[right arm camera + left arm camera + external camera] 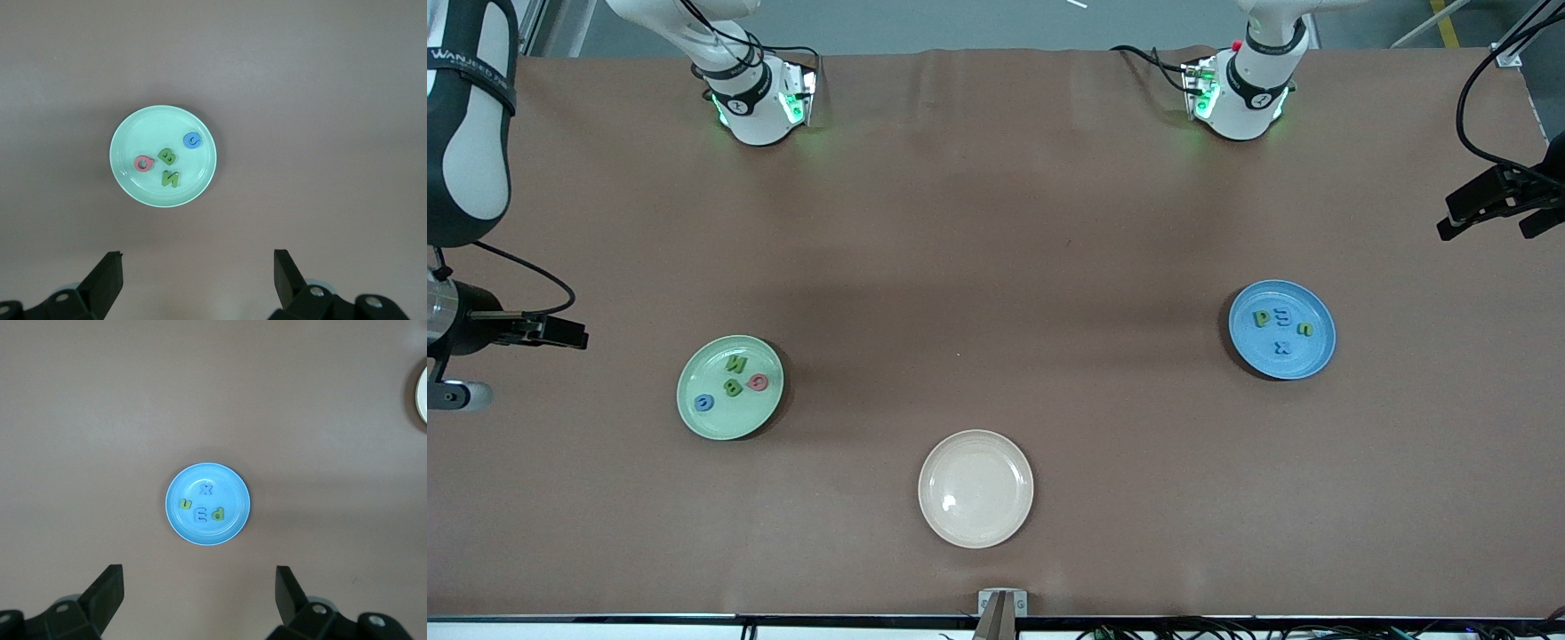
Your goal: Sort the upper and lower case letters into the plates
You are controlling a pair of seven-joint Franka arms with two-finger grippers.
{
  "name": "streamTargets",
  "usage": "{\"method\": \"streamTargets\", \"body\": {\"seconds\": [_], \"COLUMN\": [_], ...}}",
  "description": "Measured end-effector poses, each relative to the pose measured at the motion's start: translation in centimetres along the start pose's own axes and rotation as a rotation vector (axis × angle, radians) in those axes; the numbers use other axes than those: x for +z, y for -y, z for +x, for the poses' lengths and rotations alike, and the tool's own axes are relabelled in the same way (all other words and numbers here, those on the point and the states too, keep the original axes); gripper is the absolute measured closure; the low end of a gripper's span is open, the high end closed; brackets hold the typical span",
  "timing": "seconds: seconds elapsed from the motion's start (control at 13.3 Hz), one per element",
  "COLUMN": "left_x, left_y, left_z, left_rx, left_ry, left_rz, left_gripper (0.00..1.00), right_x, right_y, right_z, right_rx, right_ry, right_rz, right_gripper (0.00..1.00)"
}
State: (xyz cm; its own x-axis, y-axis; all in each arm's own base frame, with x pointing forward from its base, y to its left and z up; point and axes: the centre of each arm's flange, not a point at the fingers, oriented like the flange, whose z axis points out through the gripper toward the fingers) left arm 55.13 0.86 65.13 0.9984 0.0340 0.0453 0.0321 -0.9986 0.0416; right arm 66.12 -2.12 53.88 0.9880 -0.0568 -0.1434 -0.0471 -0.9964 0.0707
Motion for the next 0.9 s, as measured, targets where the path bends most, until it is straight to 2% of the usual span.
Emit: {"method": "streamTargets", "body": {"seconds": [0.38, 0.53, 0.9], "left_x": [0.0, 0.0, 0.0], "left_y": [-0.2, -0.2, -0.2], "left_z": [0.0, 0.0, 0.0], "left_rx": [0.005, 0.006, 0.006], "left_ry": [0.0, 0.0, 0.0], "left_rz": [0.002, 0.002, 0.002], "left_gripper": [0.0, 0.0, 0.0], "right_x": [0.2, -0.3, 0.7], "right_y": [-0.6, -0.9, -1.7], "right_z": [-1.6, -3.0, -7.7], "right_rx": [0.005, 0.007, 0.009], "right_ry": [0.026, 0.02, -0.07], "right_rz": [0.006, 0.012, 0.037], "right_gripper": [0.0, 0.0, 0.0]}}
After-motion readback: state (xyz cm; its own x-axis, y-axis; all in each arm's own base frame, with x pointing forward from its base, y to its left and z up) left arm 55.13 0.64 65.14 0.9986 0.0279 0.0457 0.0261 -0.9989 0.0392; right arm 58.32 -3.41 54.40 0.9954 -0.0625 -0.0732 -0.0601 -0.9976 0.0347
